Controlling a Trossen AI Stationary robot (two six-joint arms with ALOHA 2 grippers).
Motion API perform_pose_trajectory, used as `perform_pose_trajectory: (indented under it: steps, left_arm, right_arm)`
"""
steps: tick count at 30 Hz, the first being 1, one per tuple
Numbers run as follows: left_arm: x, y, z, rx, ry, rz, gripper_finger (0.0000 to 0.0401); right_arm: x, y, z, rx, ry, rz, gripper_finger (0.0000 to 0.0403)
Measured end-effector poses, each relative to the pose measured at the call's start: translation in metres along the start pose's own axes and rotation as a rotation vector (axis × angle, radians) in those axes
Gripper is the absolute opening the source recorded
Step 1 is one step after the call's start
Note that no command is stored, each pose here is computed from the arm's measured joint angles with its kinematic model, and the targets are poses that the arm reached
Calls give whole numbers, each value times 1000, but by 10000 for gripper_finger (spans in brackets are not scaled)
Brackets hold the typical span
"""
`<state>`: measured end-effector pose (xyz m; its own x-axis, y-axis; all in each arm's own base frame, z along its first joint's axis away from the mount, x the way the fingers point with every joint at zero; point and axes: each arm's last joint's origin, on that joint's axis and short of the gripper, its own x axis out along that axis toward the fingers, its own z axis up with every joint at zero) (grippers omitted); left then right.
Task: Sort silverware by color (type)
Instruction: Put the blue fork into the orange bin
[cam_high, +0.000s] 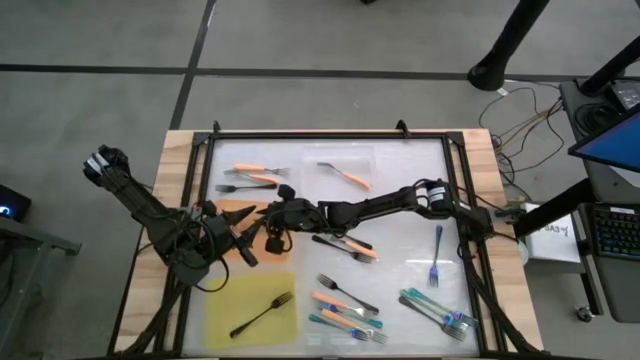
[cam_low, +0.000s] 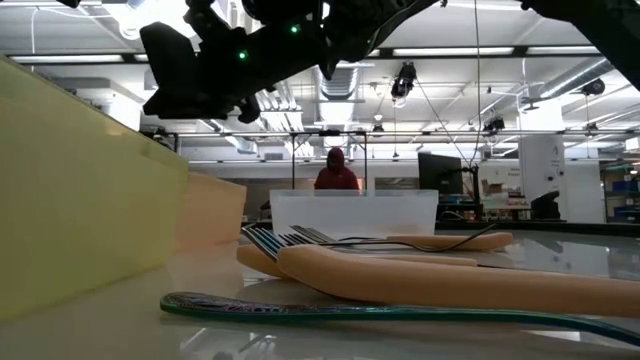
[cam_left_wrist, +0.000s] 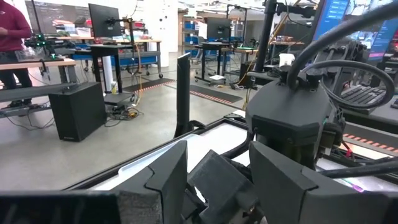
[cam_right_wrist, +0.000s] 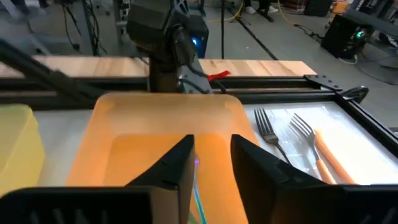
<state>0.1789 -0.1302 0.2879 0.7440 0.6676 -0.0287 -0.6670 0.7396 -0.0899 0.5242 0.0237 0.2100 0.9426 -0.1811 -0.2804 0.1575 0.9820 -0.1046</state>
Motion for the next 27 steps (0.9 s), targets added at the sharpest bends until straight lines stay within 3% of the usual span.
perform_pose_trajectory:
  steps: [4,8,15,20,27]
  left_arm:
    - [-1,0,0,0,1,-4,153]
    - [-3,-1,-1,6,3,-17,153]
    - [-6,-2,-1,-7,18,-59,153]
    - [-7,-4,-3,-8,57,-138,153]
    - [-7,-4,-4,12,69,-156,153]
  right_arm:
    - [-15,-5,8,-7,110,-27,119]
    - [-45,-13,20,35,311,-49,125]
    - [-100,-22,15,41,611,-77,119]
    - [-137,-31,-8,170,717,-146,111]
    - [-199,-23,-50,433,797,-261,104]
